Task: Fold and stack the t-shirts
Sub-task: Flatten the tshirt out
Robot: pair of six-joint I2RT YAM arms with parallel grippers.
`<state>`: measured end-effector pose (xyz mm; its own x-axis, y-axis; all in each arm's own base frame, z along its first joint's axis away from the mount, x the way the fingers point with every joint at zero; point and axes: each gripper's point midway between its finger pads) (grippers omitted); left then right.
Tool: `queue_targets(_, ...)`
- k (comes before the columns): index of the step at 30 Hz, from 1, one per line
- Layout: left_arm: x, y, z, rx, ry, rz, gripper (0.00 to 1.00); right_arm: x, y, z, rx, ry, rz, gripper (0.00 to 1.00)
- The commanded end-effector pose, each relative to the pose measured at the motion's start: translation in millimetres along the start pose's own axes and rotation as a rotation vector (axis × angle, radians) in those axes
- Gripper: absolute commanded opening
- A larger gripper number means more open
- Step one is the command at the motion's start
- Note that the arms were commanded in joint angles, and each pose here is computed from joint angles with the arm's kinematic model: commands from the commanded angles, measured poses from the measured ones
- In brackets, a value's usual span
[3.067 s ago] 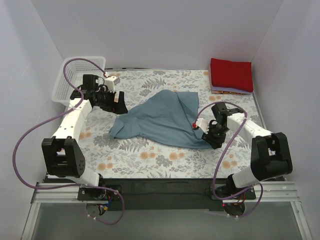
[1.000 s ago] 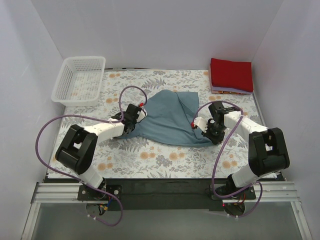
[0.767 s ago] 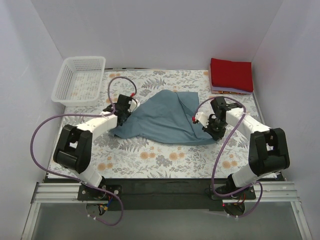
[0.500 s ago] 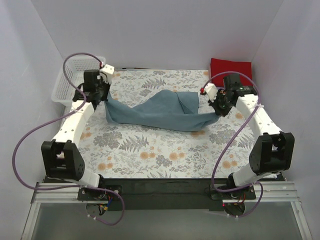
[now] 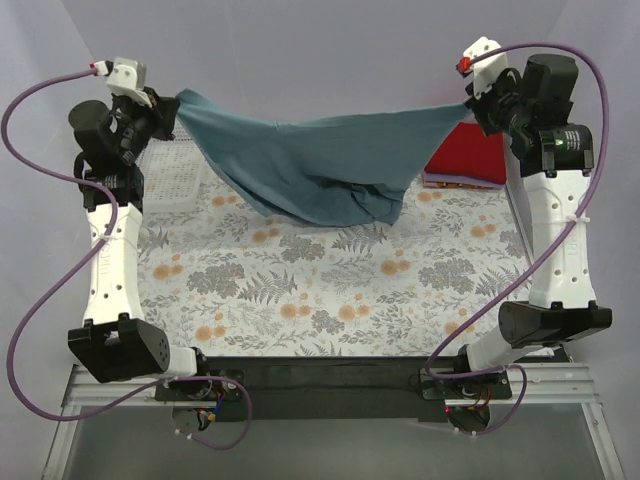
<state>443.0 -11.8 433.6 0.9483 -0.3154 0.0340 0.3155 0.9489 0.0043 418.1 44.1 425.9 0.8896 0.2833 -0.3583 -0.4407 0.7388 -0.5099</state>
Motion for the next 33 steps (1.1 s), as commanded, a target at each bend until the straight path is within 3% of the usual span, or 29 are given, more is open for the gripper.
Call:
queue_targets(1, -29.2, -17.4, 91.0, 0.030, -0.232, -0.074, 0.00, -41.8, -43.1, 43.0, -0.007, -0.114, -0.199, 0.01)
queue_targets(6, -99.7, -49.1, 156.7, 0.171, -0.441, -0.048, 0.00, -114.2, -65.0, 80.8, -0.041, -0.273, -0.390, 0.01)
queue_targets(12, -184.7, -86.3, 222.3, 0.276, -0.658, 0.020, 0.00, -242.0, -79.9, 124.6, -0.121, -0.494, -0.661, 0.01)
queue_targets(19, -266.8, -121.4, 278.9, 0.422, -0.848, 0.098, 0.00, -342.3, -88.1, 160.8, -0.177, -0.668, -0.858, 0.01)
queue_targets(22, -290.1, -115.3, 302.2, 0.472, -0.900, 0.212, 0.00, -370.7, -90.0, 170.8, -0.217, -0.719, -0.928, 0.01)
queue_targets(25, -284.5, -89.6, 314.7, 0.504, -0.885, 0.339, 0.00, -377.9, -93.5, 178.3, -0.267, -0.733, -0.965, 0.01)
queue_targets(28, -264.8, -78.7, 314.8, 0.551, -0.839, 0.347, 0.00, -363.8, -96.2, 183.0, -0.295, -0.727, -0.944, 0.01)
queue_targets(33, -195.0, -60.6, 254.8, 0.411, -0.616, 0.208, 0.00, -271.9, -84.4, 159.0, -0.323, -0.630, -0.757, 0.01)
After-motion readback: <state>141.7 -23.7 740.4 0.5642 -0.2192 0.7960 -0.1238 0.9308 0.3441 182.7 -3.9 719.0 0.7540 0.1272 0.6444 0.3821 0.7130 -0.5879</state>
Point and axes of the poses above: each gripper's point midway between its finger pads, its own x axis out along the fingers, its own y axis along the line the jaws close on, z = x × y, and after that the axes turned 1 degree about -x, right-handed
